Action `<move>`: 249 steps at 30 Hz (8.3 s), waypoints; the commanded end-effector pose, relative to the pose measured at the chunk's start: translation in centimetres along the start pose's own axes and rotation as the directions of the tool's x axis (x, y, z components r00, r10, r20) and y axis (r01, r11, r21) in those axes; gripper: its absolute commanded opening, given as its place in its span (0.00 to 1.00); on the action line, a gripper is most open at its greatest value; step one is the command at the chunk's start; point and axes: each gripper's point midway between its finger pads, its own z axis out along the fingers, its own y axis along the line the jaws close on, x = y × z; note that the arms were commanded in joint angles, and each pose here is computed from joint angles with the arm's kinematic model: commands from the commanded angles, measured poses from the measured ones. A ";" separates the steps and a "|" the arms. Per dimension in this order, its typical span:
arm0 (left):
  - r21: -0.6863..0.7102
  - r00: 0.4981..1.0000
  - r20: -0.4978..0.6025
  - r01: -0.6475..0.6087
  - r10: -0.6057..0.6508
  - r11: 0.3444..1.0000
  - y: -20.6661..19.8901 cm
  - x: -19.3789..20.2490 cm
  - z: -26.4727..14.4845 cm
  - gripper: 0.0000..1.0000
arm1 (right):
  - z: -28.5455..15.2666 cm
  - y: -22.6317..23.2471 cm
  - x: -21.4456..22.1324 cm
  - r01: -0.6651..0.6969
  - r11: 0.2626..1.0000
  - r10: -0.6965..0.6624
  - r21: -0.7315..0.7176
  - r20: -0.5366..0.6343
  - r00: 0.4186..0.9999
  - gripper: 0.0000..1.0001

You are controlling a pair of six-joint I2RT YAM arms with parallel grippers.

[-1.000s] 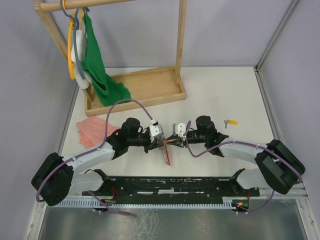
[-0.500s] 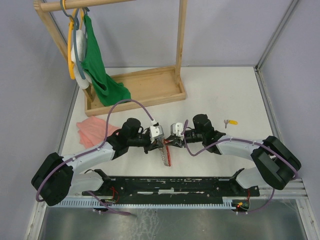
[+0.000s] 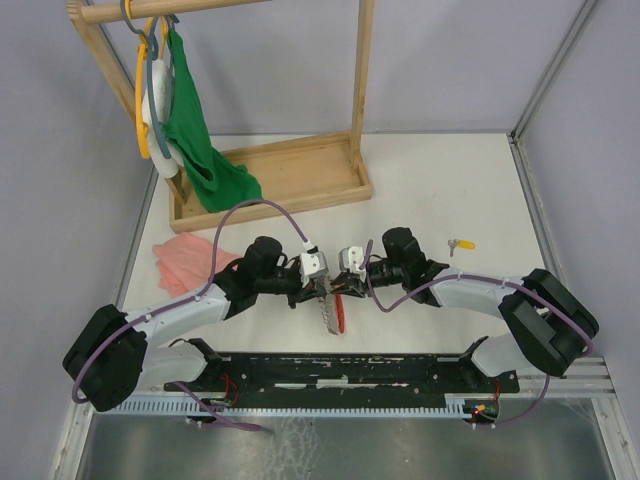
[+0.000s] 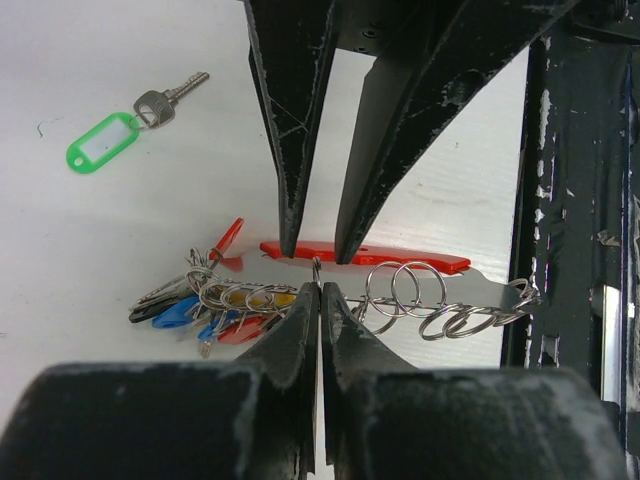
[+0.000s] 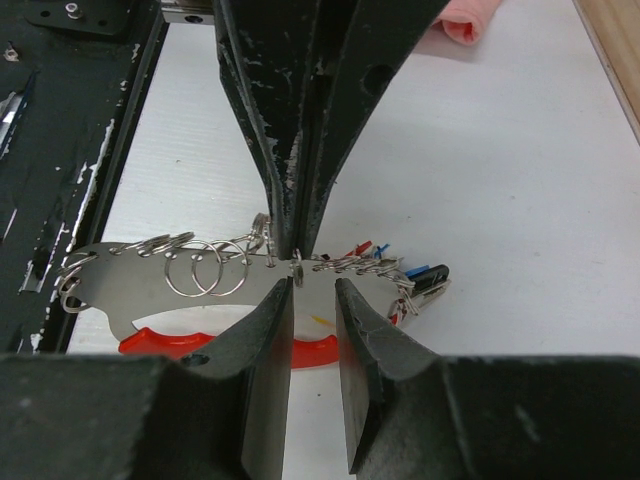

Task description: Put the keys on the keyring

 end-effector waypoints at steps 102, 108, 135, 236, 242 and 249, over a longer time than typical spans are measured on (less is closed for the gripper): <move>-0.152 0.994 0.059 -0.081 0.091 0.985 2.6 -0.4 -0.2 0.03 | -6.0 -11.0 8.4 -0.228 0.525 0.764 0.820 -0.336 0.551 0.31; -0.138 0.994 0.061 -0.081 0.090 0.987 2.4 -0.5 -0.1 0.03 | -5.2 -11.7 9.8 -0.197 0.527 0.762 0.826 -0.358 0.540 0.30; -0.117 0.995 0.047 -0.084 0.090 0.990 2.3 -0.6 0.1 0.03 | -13.8 -13.2 6.0 -0.142 0.326 0.837 0.935 -0.215 0.504 0.01; -0.233 0.959 0.160 -0.195 0.235 0.953 3.2 -2.6 -1.6 0.03 | -8.2 -6.7 -2.3 -0.116 0.697 0.317 0.708 -0.159 0.935 0.01; -0.277 0.943 0.178 -0.227 0.282 0.934 3.6 -2.5 -1.8 0.03 | -8.3 -6.7 -5.9 -0.179 0.697 0.260 0.695 -0.013 0.965 0.01; -0.260 0.928 0.197 -0.262 0.317 0.929 3.3 -2.7 -1.5 0.03 | -7.9 -4.4 -8.2 -0.127 0.815 0.180 0.565 -0.040 0.983 0.01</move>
